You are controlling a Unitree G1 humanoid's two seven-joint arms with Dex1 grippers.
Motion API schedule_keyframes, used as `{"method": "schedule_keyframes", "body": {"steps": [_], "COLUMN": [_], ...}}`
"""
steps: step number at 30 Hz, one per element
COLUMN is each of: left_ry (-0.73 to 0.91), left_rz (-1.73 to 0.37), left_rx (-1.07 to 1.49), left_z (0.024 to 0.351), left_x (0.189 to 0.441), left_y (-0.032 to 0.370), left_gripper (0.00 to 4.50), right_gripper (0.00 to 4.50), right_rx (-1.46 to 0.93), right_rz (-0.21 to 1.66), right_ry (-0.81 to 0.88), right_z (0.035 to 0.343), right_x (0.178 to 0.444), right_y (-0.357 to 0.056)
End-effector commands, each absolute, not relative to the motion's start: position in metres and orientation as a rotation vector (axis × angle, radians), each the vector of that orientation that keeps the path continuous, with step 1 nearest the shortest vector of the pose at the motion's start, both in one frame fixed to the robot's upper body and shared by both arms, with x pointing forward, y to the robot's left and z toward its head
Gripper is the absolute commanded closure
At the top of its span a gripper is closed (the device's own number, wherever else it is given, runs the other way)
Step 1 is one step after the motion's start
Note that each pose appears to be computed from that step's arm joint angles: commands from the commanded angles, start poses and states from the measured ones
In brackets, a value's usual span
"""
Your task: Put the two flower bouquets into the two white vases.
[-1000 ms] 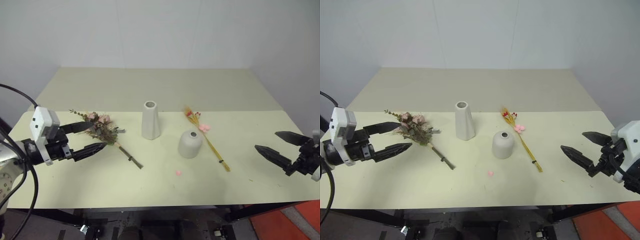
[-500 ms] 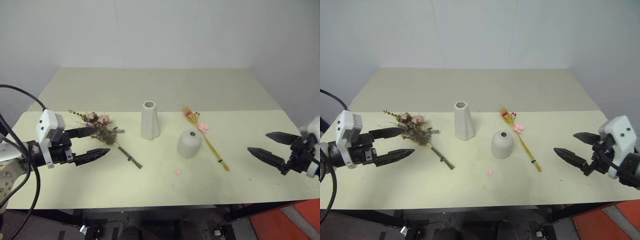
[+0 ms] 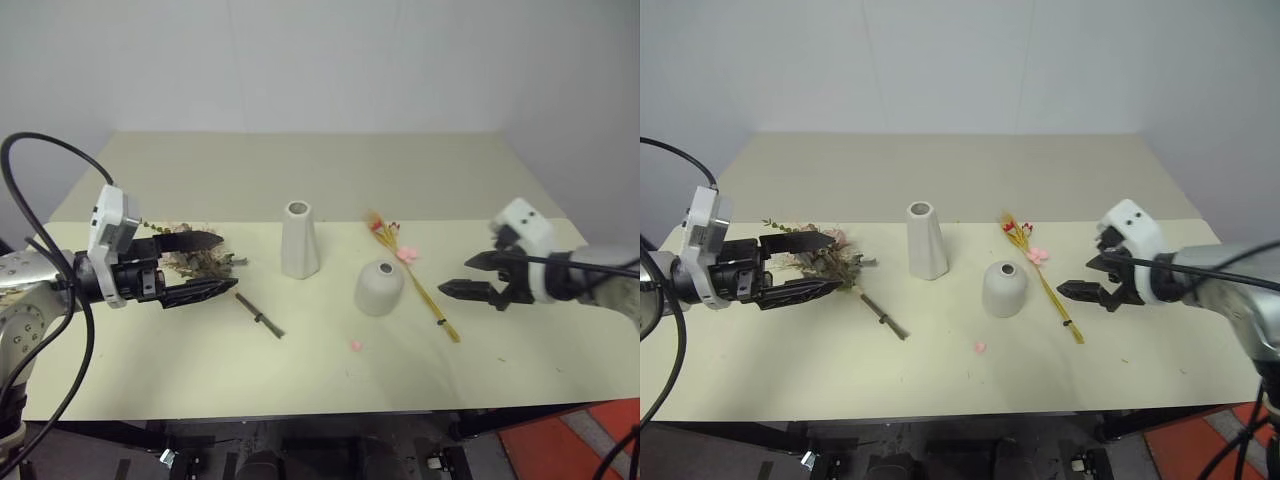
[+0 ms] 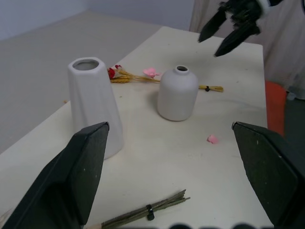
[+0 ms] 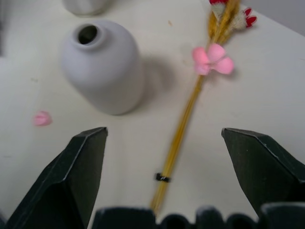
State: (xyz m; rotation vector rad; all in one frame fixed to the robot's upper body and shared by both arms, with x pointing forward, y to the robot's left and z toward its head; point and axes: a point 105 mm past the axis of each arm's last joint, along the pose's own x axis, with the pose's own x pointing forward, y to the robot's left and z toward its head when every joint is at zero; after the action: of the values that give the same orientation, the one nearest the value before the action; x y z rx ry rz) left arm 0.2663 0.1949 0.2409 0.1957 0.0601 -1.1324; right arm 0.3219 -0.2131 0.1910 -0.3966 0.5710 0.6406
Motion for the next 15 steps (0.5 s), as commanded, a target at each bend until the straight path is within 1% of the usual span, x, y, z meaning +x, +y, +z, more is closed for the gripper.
{"method": "schedule_keyframes", "body": {"steps": [1,4,6,13,15], "left_ry": [0.03,0.038,0.036,0.035,0.036], "left_rz": [-1.15,-1.136,-1.133,-1.125,-1.12], "left_rx": [0.232,0.232,0.233,0.234,0.239], "left_z": [0.248,0.248,0.248,0.246,0.246], "left_x": [0.262,0.262,0.261,0.258,0.257], "left_y": [0.192,0.192,0.193,0.193,0.193], "left_gripper": [0.0,0.0,0.0,0.0,0.0], "right_gripper": [0.02,0.02,0.02,0.02,0.38], "right_rx": [-0.474,-0.541,-0.57,-0.649,-0.659], "right_rz": [0.582,0.56,0.578,0.554,0.559], "right_ry": [0.611,0.658,0.677,0.694,0.687], "right_z": [0.18,0.164,0.155,0.136,0.132], "right_x": [0.345,0.361,0.367,0.393,0.399], "right_y": [-0.215,-0.215,-0.215,-0.217,-0.217]}}
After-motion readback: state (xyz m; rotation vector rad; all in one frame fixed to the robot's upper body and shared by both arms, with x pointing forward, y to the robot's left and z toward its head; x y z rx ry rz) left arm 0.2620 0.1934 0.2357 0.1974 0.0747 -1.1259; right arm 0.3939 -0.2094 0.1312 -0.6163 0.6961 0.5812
